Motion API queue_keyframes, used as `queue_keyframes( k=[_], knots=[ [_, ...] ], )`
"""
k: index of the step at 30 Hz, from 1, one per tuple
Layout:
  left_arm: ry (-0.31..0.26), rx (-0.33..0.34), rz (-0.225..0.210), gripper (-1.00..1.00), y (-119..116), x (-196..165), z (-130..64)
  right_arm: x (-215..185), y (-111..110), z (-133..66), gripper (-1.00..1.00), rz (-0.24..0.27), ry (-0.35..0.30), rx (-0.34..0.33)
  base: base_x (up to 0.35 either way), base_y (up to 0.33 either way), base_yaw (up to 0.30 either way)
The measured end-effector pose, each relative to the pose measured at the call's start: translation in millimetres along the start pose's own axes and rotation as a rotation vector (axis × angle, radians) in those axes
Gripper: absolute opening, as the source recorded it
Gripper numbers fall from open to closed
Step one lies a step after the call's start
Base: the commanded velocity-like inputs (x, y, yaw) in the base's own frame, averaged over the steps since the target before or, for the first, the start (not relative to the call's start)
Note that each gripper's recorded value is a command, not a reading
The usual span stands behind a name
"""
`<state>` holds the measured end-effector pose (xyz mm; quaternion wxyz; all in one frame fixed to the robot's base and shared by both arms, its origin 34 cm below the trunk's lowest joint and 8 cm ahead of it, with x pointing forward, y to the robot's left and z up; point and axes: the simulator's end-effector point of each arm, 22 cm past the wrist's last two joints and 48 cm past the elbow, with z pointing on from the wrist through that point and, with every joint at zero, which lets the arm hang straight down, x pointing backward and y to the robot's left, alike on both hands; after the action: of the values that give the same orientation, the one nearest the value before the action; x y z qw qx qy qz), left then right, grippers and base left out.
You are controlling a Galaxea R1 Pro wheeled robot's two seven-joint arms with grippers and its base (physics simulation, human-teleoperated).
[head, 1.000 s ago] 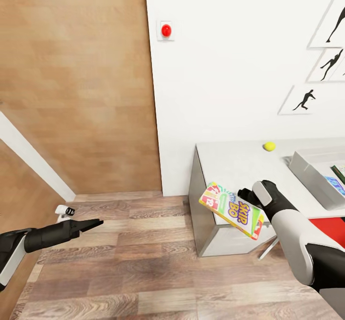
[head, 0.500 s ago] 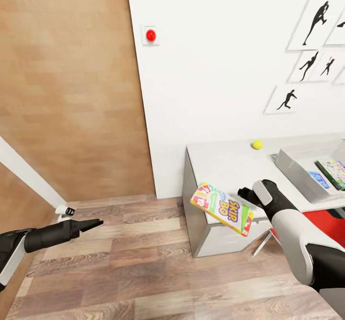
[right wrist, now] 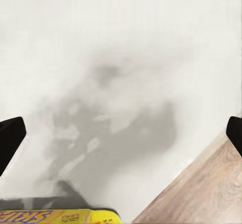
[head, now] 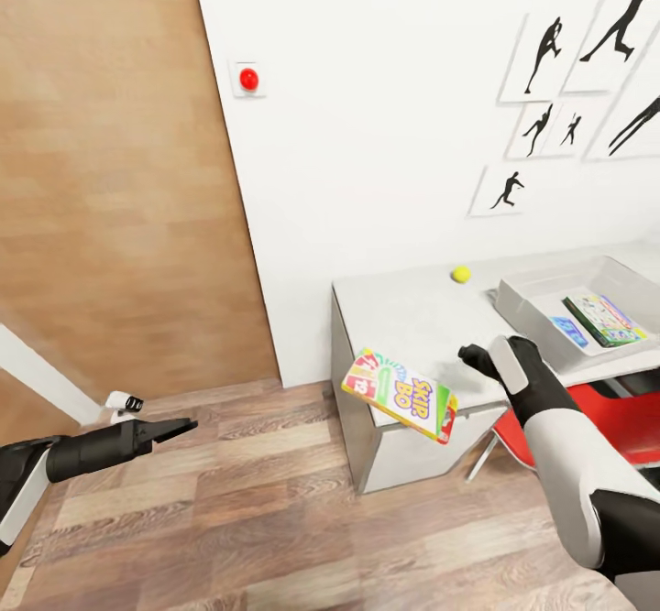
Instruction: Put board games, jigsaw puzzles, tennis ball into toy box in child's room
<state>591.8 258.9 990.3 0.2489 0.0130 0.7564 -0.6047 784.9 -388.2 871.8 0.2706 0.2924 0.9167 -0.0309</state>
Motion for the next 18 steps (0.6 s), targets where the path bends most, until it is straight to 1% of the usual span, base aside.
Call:
queue_keyframes(
  k=[1,2,5,6,8,9,12,13,14,15,18],
  knots=[
    [0.000,0.000,0.001,1.00,-0.5,-0.3,-0.1,-2.6,1.6,-3.8,1.00,-0.003,-0.012,-0.008,0.000,0.000,-0.186],
    [-0.001,0.001,0.002,1.00,-1.2,-0.5,-0.2,-7.1,4.9,-12.2,1.00,-0.012,-0.032,-0.026,0.000,0.000,-0.186],
    [-0.002,0.002,0.006,1.00,-2.8,-1.3,-0.4,-13.4,9.0,-29.0,1.00,-0.031,-0.063,-0.055,0.000,0.000,-0.186],
    [-0.002,0.002,0.007,1.00,-3.5,-1.5,-0.6,-16.0,10.8,-40.6,1.00,-0.044,-0.082,-0.073,0.000,0.000,-0.186],
    [-0.003,0.003,0.009,1.00,-4.6,-2.0,-0.5,-19.7,13.1,-54.5,1.00,-0.056,-0.106,-0.095,0.000,0.000,-0.186],
    [-0.003,0.004,0.011,1.00,-5.3,-2.2,-0.5,-23.4,15.8,-68.3,1.00,-0.065,-0.130,-0.117,0.000,0.000,-0.186],
    [-0.004,0.006,0.014,1.00,-7.0,-2.9,-0.5,-28.3,21.5,-90.9,1.00,-0.073,-0.162,-0.160,0.000,0.000,-0.186],
    [-0.005,0.006,0.015,1.00,-7.6,-3.1,-0.7,-27.7,25.8,-103.5,1.00,-0.077,-0.172,-0.191,0.000,0.000,-0.186],
    [-0.005,0.006,0.017,1.00,-8.0,-3.5,-0.9,-26.3,27.9,-109.6,1.00,-0.078,-0.173,-0.207,0.000,0.000,-0.186],
    [-0.005,0.007,0.018,1.00,-8.7,-3.6,-0.8,-20.9,31.9,-119.2,1.00,-0.080,-0.169,-0.241,0.000,0.000,-0.186],
    [-0.006,0.008,0.021,1.00,-10.3,-4.3,-1.0,-8.6,37.9,-131.2,1.00,-0.076,-0.151,-0.295,0.000,0.000,-0.186]
  ],
)
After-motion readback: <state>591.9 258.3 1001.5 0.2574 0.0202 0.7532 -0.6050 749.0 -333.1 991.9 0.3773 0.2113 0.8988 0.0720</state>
